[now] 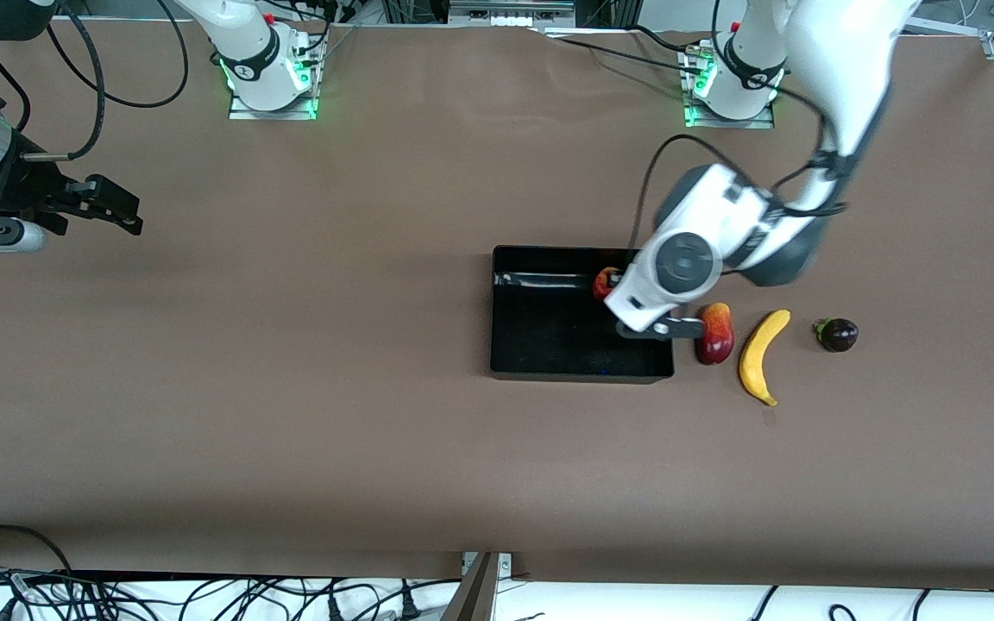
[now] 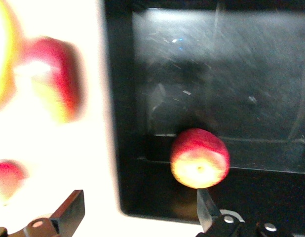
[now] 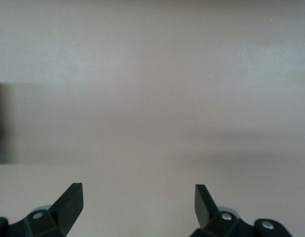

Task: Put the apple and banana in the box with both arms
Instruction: 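Open the left gripper over the box and move it to the banana, then grasp the yellow banana with the left gripper, then carry the yellow banana over the black box with the left gripper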

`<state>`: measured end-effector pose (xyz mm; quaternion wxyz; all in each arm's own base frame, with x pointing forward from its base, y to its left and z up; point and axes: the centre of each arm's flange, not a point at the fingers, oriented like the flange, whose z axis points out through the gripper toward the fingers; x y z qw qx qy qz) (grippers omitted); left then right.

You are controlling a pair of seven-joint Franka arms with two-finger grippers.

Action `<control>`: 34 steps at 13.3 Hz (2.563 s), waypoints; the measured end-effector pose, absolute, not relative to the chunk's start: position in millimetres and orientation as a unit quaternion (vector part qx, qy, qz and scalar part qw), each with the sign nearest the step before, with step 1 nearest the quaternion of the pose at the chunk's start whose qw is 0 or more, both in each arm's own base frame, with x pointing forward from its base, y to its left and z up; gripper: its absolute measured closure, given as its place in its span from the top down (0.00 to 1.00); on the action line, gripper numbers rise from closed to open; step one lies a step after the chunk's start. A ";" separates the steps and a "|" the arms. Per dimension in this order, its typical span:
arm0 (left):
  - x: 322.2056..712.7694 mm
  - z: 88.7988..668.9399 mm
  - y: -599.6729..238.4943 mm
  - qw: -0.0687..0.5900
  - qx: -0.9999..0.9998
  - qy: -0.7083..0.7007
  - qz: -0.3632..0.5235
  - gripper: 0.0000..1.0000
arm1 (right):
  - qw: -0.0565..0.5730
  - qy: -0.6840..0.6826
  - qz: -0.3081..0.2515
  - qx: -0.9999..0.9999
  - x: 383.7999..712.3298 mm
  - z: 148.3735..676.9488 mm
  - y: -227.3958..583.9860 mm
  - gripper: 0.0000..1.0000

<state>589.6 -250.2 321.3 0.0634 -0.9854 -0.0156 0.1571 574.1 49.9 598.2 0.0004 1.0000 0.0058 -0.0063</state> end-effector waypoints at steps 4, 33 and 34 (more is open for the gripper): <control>640.0 318.0 -112.1 0.030 -0.981 0.108 0.160 1.00 | 0.002 0.021 -0.005 1.000 572.7 598.5 66.6 1.00; 618.1 392.8 -233.2 -0.001 -0.965 0.237 0.112 0.34 | 0.003 0.022 -0.003 1.000 573.0 598.9 67.4 1.00; 599.5 384.9 -280.8 0.005 -0.971 0.207 0.117 0.34 | 0.003 0.022 -0.003 1.000 573.1 598.9 67.3 1.00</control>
